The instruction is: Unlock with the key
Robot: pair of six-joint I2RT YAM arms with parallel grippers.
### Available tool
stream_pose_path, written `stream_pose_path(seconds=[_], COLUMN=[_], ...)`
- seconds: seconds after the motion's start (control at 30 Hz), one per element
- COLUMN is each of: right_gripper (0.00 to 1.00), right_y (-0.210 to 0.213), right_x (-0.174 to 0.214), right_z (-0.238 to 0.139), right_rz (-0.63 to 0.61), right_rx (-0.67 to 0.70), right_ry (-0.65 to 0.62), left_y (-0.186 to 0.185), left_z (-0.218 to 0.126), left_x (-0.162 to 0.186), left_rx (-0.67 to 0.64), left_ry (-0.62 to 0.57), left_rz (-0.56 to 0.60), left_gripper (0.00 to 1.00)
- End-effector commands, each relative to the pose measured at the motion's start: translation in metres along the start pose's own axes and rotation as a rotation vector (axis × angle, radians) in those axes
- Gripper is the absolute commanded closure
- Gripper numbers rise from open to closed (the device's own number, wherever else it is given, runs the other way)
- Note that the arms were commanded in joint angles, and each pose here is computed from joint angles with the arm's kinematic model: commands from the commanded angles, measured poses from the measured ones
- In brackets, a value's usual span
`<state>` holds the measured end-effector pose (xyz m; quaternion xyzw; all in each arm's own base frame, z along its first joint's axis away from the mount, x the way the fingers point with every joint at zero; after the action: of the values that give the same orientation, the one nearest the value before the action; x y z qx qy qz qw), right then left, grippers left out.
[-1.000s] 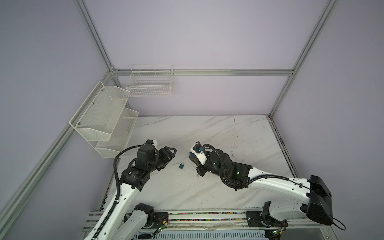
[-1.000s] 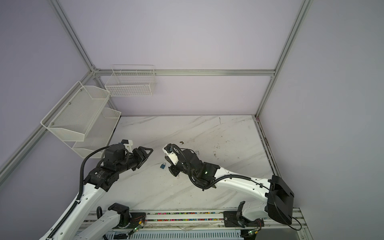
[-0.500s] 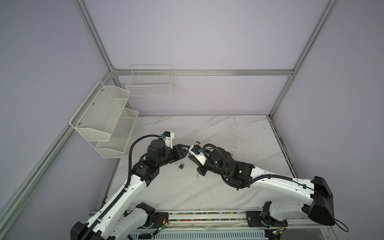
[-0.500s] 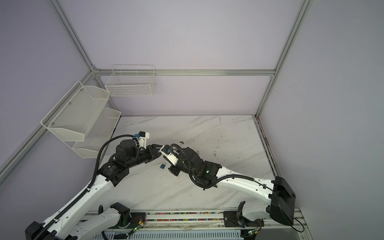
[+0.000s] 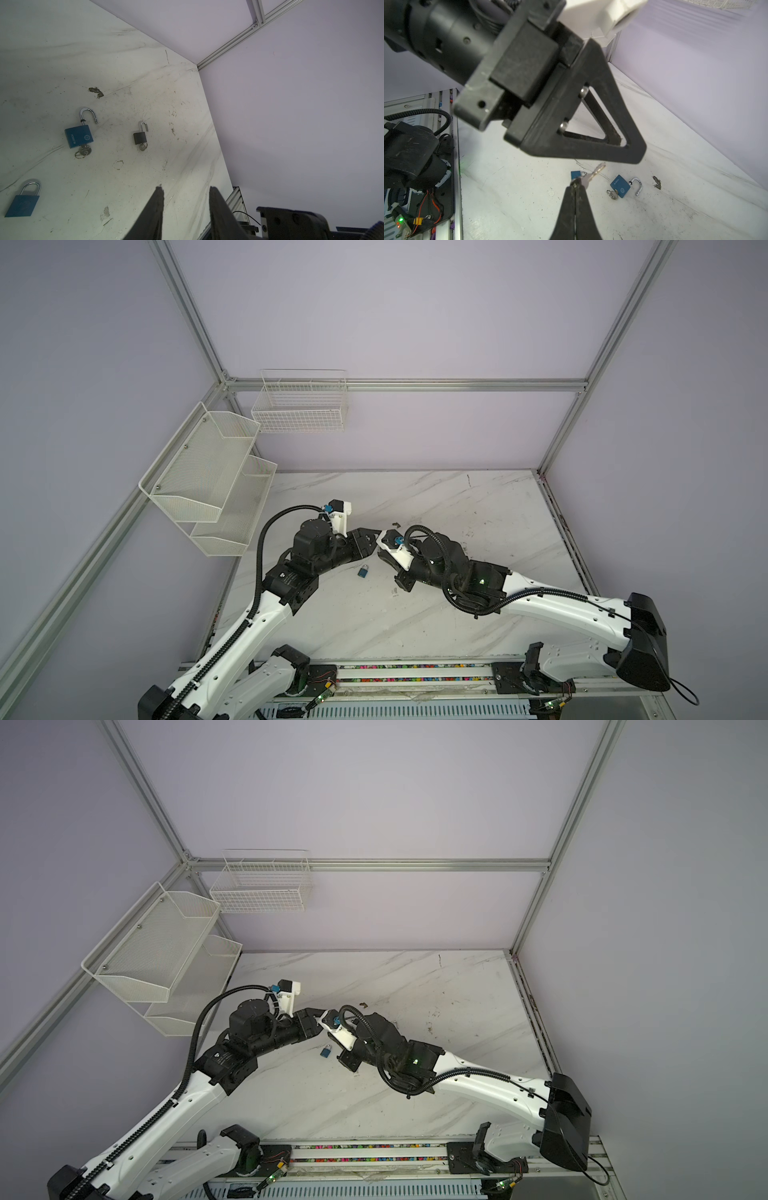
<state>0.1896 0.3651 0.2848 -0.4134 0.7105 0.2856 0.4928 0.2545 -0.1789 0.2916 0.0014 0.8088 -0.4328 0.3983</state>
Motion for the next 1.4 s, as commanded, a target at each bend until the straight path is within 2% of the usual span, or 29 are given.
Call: stream_pose_path(seconds=[0.0, 0.27, 0.37, 0.53, 1.03, 1.23, 1.37], right_gripper=[1.00, 1.00, 1.00, 1.00, 1.00, 1.00, 1.00], right_y=[0.002, 0.002, 0.001, -0.001, -0.006, -0.007, -0.008], right_x=[-0.003, -0.008, -0.007, -0.006, -0.008, -0.007, -0.008], right_z=[-0.007, -0.002, 0.000, 0.000, 0.002, 0.003, 0.002], right_rz=[-0.026, -0.054, -0.062, -0.070, -0.086, -0.091, -0.090], right_rx=[-0.011, -0.005, 0.002, 0.013, 0.036, 0.042, 0.049], right_ry=[-0.003, -0.004, -0.002, 0.003, 0.011, 0.017, 0.015], left_y=[-0.034, -0.039, -0.042, -0.039, -0.036, -0.036, -0.035], left_z=[-0.017, -0.010, -0.006, -0.004, -0.006, -0.007, -0.007], left_x=[-0.029, -0.020, -0.020, -0.019, -0.013, -0.014, -0.015], left_rx=[0.075, 0.105, 0.123, 0.113, 0.088, 0.086, 0.080], left_ry=[-0.091, 0.004, 0.026, 0.031, 0.067, 0.061, 0.055], left_rz=[0.071, 0.089, 0.090, 0.086, 0.100, 0.102, 0.104], left_gripper=[0.63, 0.64, 0.68, 0.77, 0.89, 0.99, 1.00])
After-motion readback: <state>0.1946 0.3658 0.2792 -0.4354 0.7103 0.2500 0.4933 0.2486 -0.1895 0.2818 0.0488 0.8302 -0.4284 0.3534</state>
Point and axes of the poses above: each gripper's point midway between its finger pads, its own z axis out along the fingers, its own y axis along the line the jaws close on, x = y × z, the point moved 3 cm from there along -z, back along the fingers, and after that the axes turned 6 degrees about z, right-handed, at the moved point
